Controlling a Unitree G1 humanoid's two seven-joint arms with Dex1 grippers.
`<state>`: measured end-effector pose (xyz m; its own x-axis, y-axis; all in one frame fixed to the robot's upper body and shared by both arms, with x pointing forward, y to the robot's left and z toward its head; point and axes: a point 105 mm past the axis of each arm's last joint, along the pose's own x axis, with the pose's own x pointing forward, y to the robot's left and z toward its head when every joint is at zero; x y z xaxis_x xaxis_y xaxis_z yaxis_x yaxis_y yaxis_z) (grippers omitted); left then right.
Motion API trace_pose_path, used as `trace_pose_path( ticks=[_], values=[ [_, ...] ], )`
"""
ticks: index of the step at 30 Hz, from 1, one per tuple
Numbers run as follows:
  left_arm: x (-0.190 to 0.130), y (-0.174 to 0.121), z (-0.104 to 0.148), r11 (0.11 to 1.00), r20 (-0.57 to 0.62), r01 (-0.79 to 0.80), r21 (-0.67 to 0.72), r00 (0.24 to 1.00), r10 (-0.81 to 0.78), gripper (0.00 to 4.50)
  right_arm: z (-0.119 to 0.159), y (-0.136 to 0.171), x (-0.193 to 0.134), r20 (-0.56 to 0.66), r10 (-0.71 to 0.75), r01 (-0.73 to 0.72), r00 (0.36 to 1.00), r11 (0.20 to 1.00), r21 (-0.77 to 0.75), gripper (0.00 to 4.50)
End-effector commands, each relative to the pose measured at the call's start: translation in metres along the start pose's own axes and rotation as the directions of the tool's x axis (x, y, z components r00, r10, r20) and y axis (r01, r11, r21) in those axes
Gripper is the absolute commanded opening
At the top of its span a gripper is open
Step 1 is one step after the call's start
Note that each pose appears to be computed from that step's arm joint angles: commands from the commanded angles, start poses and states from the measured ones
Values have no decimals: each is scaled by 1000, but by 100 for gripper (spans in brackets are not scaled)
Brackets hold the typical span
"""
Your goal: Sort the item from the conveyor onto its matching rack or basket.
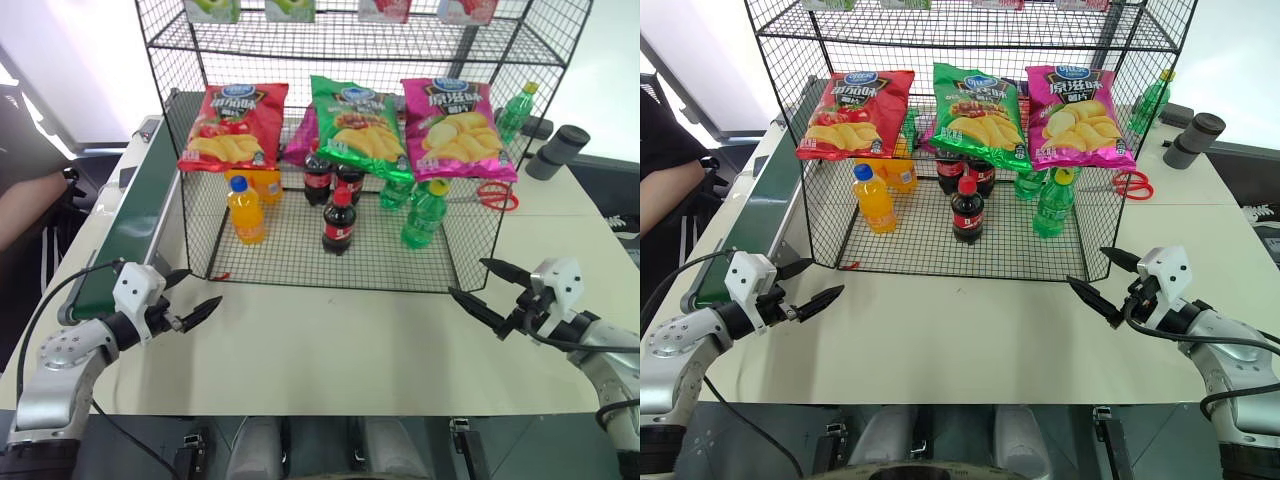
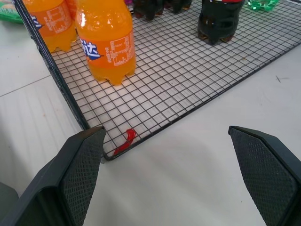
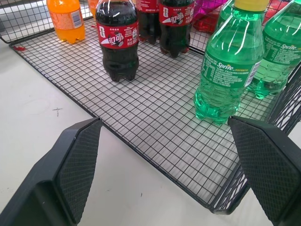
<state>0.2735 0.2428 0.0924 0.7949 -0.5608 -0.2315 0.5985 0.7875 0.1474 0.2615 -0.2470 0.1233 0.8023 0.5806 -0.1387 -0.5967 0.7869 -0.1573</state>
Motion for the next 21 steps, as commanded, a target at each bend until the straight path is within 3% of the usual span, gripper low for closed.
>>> trace_pose_path(
  ticks=[1, 21],
  values=[
    [-1, 2, 14, 999, 52, -10, 35, 999, 9, 450, 12, 0, 1, 38, 3, -2, 999, 999, -39, 445],
    [2, 9, 13, 998, 41, -48, 52, 998, 46, 450, 11, 0, 6, 41, 1, 1, 999, 999, -42, 445]
  ],
)
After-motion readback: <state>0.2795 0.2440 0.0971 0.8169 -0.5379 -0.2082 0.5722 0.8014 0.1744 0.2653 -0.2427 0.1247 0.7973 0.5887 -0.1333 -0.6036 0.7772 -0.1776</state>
